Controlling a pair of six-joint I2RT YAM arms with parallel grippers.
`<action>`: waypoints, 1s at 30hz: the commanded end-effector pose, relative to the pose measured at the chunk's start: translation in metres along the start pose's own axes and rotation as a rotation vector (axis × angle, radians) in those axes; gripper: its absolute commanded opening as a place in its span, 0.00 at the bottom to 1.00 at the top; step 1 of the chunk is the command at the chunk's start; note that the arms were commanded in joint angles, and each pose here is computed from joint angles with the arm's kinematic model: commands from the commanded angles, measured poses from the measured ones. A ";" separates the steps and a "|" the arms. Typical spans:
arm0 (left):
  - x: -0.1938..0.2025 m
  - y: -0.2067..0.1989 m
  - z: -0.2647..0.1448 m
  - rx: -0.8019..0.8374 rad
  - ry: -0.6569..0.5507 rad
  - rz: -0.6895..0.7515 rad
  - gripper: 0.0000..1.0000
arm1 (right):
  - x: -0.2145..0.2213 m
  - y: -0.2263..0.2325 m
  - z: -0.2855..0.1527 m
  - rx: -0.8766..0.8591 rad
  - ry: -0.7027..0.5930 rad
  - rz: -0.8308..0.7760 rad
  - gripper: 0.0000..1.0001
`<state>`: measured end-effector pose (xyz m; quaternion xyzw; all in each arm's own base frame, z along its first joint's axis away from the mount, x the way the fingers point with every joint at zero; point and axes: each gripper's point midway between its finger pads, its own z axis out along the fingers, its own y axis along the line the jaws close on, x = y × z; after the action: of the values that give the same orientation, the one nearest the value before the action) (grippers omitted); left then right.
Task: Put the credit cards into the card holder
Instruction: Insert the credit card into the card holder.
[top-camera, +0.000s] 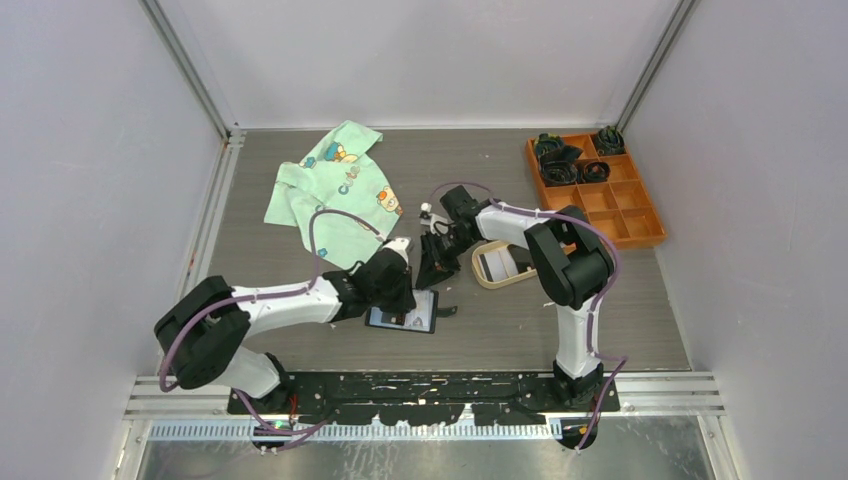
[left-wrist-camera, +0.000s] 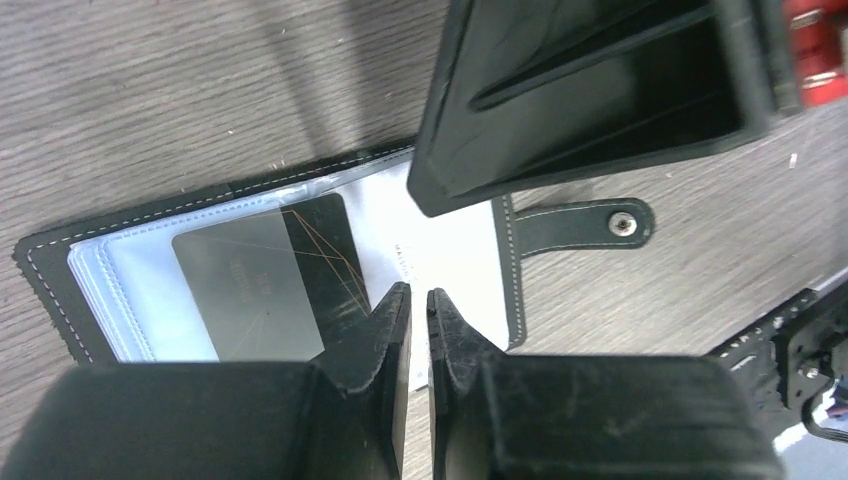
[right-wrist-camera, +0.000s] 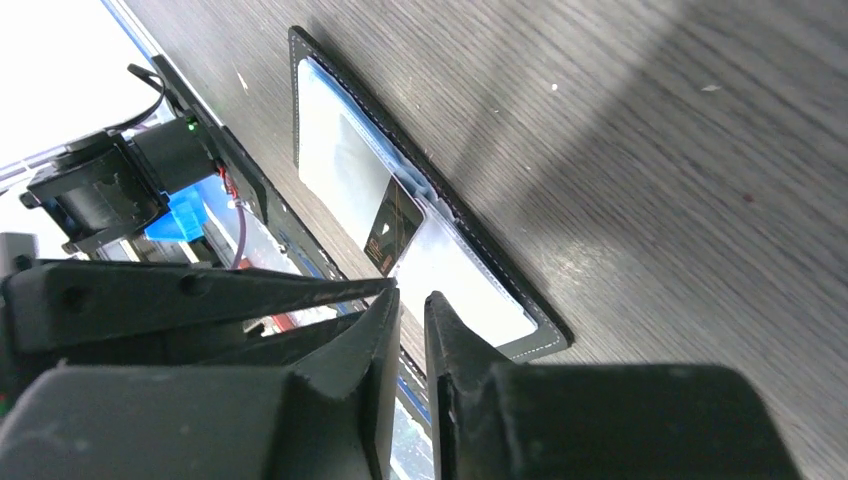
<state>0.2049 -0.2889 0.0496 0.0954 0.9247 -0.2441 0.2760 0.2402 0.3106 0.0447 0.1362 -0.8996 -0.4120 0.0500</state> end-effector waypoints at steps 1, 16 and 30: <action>-0.012 -0.004 0.008 0.000 -0.028 0.002 0.12 | -0.011 0.020 -0.017 -0.022 -0.055 -0.067 0.18; 0.001 0.033 0.011 -0.154 0.010 0.038 0.12 | -0.010 0.012 -0.011 -0.007 -0.040 -0.042 0.14; -0.011 0.033 -0.009 -0.173 -0.017 0.074 0.14 | -0.010 0.020 -0.017 -0.021 -0.048 -0.079 0.14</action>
<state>0.2136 -0.2601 0.0270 0.0953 0.9430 -0.1581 0.2768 0.2437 0.3082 0.0453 0.1348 -0.9013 -0.4095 0.0434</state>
